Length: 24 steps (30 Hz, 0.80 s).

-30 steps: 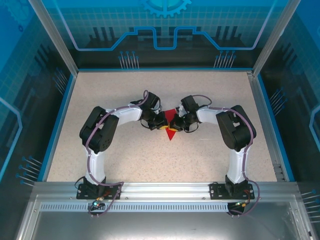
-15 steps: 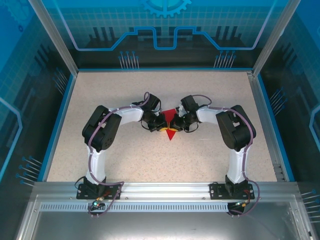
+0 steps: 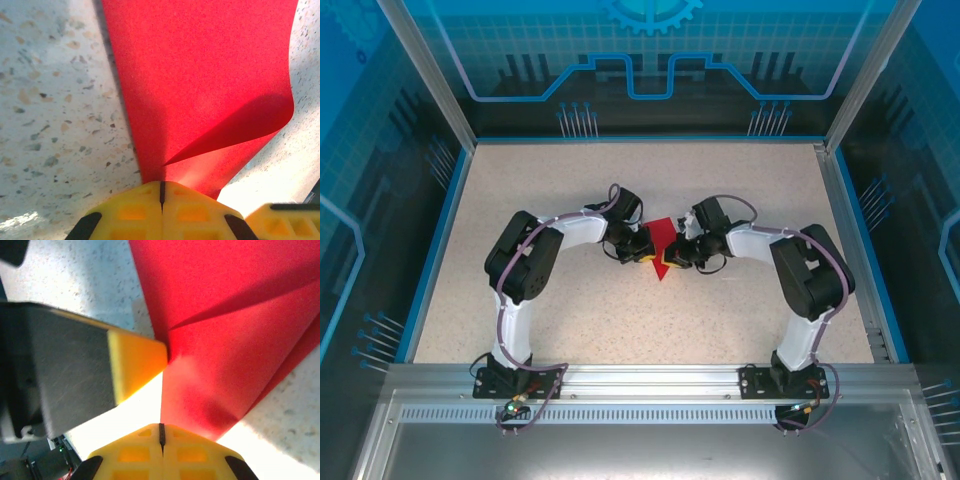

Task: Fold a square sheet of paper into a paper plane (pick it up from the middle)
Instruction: Third fold the triangle at the center of the table.

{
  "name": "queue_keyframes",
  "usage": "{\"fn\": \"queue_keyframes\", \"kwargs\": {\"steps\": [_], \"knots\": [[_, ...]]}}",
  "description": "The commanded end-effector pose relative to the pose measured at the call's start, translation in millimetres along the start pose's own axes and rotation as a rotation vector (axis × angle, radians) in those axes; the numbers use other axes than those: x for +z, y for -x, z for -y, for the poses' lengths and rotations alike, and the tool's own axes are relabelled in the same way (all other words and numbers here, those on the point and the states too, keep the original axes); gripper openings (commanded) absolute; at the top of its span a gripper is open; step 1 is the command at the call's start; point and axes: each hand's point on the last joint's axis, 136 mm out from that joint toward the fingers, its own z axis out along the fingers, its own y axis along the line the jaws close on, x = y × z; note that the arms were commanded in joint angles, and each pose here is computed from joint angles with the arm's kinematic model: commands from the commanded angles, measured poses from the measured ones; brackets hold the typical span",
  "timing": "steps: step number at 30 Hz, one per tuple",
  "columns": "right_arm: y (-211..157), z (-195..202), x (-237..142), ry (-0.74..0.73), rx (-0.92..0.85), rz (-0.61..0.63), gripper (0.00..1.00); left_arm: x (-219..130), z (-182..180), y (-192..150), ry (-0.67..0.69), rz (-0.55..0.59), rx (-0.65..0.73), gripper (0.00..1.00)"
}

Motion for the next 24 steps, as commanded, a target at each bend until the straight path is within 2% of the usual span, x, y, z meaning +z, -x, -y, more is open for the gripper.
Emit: {"fn": "queue_keyframes", "kwargs": {"steps": [1, 15, 24], "knots": [[-10, -8, 3, 0.037, -0.035, -0.015, 0.0, 13, -29, -10, 0.116, -0.035, -0.037, 0.0], [-33, 12, 25, -0.021, -0.015, -0.119, 0.0, 15, -30, -11, 0.126, -0.037, -0.037, 0.0], [-38, 23, 31, -0.037, -0.012, -0.142, 0.0, 14, -34, -10, 0.149, -0.027, -0.042, 0.0]]}}
